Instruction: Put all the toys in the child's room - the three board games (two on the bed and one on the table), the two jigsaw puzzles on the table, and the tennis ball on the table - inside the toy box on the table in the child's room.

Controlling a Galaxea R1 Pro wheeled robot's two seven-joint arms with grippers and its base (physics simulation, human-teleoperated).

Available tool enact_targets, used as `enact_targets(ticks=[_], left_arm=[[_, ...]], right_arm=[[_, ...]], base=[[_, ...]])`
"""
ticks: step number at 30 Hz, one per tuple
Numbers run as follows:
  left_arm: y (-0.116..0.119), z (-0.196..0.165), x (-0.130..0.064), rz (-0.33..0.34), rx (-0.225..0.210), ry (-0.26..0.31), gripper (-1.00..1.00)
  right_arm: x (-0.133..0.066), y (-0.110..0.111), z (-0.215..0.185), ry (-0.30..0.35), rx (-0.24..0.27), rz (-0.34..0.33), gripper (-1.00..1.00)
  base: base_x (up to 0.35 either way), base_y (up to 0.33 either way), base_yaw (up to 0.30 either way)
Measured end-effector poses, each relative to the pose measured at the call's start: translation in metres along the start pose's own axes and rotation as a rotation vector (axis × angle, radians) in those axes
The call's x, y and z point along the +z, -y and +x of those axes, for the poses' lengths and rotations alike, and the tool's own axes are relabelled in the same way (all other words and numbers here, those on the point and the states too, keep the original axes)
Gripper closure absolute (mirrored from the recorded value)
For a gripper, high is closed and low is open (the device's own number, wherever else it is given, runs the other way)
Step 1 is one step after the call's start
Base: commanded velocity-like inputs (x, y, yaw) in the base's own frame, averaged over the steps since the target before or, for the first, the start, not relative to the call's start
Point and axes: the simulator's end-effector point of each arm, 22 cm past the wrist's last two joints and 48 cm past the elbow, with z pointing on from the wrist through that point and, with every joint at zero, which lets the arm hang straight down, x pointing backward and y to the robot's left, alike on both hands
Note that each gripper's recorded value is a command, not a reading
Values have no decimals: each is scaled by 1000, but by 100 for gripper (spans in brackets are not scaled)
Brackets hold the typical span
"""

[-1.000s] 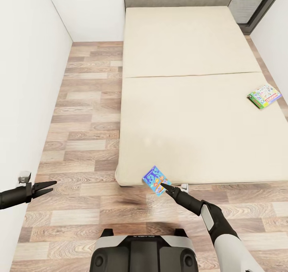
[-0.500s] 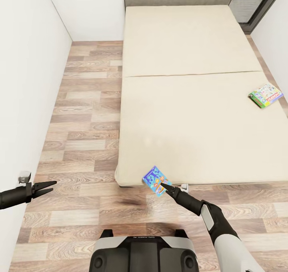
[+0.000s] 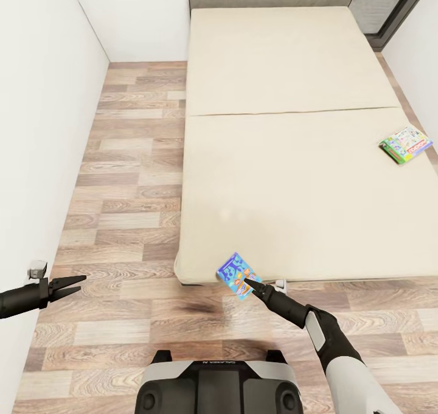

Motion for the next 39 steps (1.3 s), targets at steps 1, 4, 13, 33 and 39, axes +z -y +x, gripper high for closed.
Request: enact_targets(ticks=[1,4,13,33,39], left_arm=[[0,0,0,0,0,0,-100],[0,0,0,0,0,0,-100],[-4,-1,4,0,0,0,-100],[-4,-1,4,1,0,2,-100],[-4,-1,4,1,0,2,-100]], right_arm=[[0,0,0,0,0,0,-100],[0,0,0,0,0,0,-100],[3,5,-1,0,0,0,-100],[3,5,-1,0,-1,0,-100],[3,4,-1,1,-1,0,-100]], base=[[0,0,0],[0,0,0],[0,0,0],[2,2,0],[34,28,0]])
